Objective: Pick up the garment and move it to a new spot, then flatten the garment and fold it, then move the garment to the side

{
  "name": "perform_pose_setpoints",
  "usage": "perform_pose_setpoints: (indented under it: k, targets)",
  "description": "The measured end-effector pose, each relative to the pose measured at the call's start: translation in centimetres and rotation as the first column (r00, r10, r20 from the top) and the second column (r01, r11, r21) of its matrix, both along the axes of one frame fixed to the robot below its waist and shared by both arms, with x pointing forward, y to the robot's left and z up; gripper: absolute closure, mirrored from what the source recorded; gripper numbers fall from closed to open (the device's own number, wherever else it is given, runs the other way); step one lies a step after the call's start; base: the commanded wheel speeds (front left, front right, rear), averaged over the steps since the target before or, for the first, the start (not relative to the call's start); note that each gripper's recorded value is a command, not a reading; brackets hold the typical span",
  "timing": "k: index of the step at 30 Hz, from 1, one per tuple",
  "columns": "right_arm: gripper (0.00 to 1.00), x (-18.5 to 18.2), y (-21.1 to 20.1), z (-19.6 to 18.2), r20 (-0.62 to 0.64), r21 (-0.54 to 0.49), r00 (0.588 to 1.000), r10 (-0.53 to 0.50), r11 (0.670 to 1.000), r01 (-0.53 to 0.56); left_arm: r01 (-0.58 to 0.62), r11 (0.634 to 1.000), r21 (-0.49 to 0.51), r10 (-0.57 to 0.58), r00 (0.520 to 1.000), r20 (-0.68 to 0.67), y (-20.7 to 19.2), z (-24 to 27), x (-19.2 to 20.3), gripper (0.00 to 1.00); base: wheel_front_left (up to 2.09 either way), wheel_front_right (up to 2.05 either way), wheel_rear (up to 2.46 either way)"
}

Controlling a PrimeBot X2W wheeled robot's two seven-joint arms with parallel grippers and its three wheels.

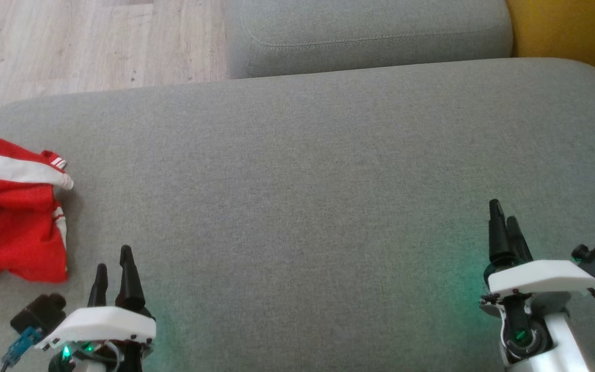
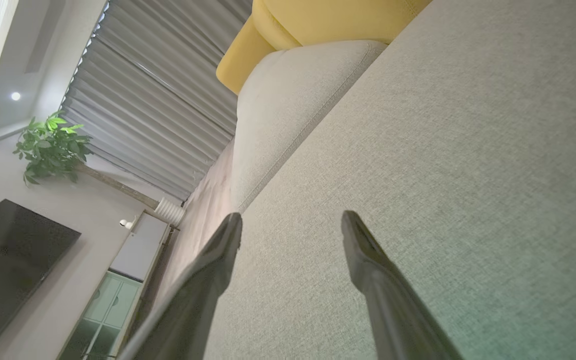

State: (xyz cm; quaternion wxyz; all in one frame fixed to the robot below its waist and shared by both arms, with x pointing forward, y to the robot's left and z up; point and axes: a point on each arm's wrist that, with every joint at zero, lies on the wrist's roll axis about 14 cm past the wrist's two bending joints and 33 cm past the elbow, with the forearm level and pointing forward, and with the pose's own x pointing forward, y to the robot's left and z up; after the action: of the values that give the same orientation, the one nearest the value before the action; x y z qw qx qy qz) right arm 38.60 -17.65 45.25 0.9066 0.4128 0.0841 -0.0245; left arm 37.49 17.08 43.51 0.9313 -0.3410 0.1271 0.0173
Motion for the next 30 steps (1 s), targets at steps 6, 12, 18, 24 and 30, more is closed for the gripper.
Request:
perform_pose_setpoints:
  k: [6, 12, 18, 24, 30]
  targets:
    - [0.0, 0.3, 0.4, 0.1, 0.007, -0.075, 1.0, 0.025, 0.997, -0.024, 0.017, 0.997, 0.075, -0.017, 1.0, 0.005, 0.0, -0.1, -0.1, 0.0, 0.0, 0.0, 0.0]
    - [0.0, 0.4, 1.0, -0.2, 0.001, -0.143, 0.999, 0.055, 0.988, -0.054, 0.04, 0.988, 0.152, -0.041, 0.999, -0.001, -0.2, -0.5, -0.3, 0.0, 0.0, 0.0, 0.0]
    - [0.0, 0.3, 1.4, -0.5, 0.0, -0.22, 0.997, 0.082, 0.972, -0.08, 0.054, 0.97, 0.237, -0.055, 0.998, -0.001, 0.0, -0.7, -0.5, 0.0, 0.0, 0.0, 0.0]
    - [0.0, 0.3, 1.4, -0.5, 0.004, -0.298, 0.995, 0.1, 0.95, -0.094, 0.082, 0.945, 0.316, -0.09, 0.996, 0.012, -0.4, -0.4, -0.4, 0.0, 0.0, 0.0, 0.0]
    - [0.0, 1.3, 1.6, 0.7, 0.04, -0.375, 0.992, 0.122, 0.922, -0.098, 0.101, 0.913, 0.394, -0.124, 0.992, 0.034, -0.8, 0.1, 0.3, 0.0, 0.0, 0.0, 0.0]
